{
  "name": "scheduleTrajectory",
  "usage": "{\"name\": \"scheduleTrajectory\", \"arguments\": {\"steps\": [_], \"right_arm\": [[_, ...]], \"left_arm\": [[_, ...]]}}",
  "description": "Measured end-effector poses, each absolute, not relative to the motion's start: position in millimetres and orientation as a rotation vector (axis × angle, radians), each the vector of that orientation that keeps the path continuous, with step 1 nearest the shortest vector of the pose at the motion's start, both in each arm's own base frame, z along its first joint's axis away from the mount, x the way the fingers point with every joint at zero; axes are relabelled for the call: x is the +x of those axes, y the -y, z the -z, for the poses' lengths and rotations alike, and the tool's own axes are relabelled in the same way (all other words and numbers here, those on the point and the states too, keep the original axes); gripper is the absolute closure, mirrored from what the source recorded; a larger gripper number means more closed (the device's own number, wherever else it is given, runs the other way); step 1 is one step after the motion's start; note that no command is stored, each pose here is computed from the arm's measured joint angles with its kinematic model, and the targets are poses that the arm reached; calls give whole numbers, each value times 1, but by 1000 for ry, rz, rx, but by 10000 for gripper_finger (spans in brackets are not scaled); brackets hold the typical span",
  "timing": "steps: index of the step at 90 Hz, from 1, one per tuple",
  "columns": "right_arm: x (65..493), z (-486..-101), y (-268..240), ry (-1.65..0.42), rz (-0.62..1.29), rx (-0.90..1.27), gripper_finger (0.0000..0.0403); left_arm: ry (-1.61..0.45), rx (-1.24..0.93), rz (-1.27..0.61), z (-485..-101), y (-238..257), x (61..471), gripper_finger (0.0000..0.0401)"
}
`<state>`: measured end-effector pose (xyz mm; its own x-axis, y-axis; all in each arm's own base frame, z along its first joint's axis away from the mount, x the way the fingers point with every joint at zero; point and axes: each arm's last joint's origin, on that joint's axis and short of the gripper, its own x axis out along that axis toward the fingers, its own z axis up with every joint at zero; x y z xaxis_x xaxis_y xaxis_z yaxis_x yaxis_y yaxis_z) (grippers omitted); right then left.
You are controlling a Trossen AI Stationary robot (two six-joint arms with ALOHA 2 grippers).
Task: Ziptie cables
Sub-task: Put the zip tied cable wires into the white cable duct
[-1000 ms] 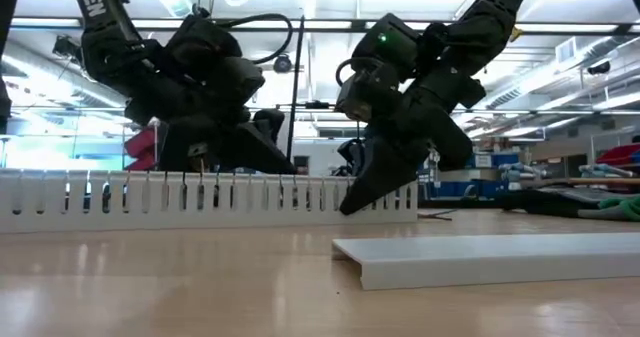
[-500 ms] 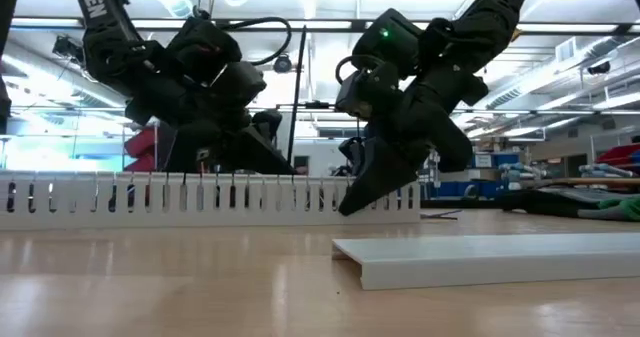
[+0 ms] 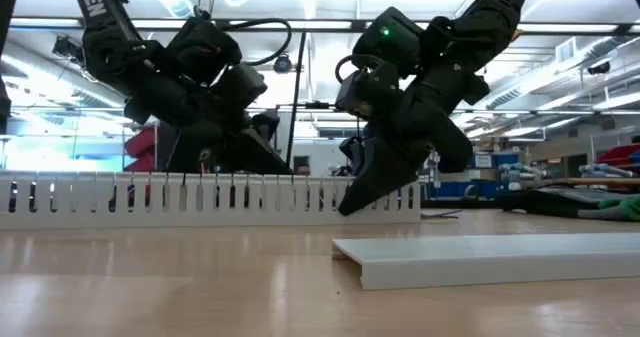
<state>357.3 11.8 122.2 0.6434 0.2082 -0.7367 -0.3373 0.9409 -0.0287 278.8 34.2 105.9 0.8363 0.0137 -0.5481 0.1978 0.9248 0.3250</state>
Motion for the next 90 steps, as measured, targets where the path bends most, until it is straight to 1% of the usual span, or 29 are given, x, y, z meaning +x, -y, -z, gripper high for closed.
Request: {"name": "scheduleTrajectory", "arguments": {"steps": [67,90], "right_arm": [[357,-122,-12,-812,-319,-196,403],[358,-122,-11,-811,-309,-196,402]], "left_arm": [[-608,404,14,-105,-39,278,401],[-664,375,-36,-100,-49,273,401]]}}
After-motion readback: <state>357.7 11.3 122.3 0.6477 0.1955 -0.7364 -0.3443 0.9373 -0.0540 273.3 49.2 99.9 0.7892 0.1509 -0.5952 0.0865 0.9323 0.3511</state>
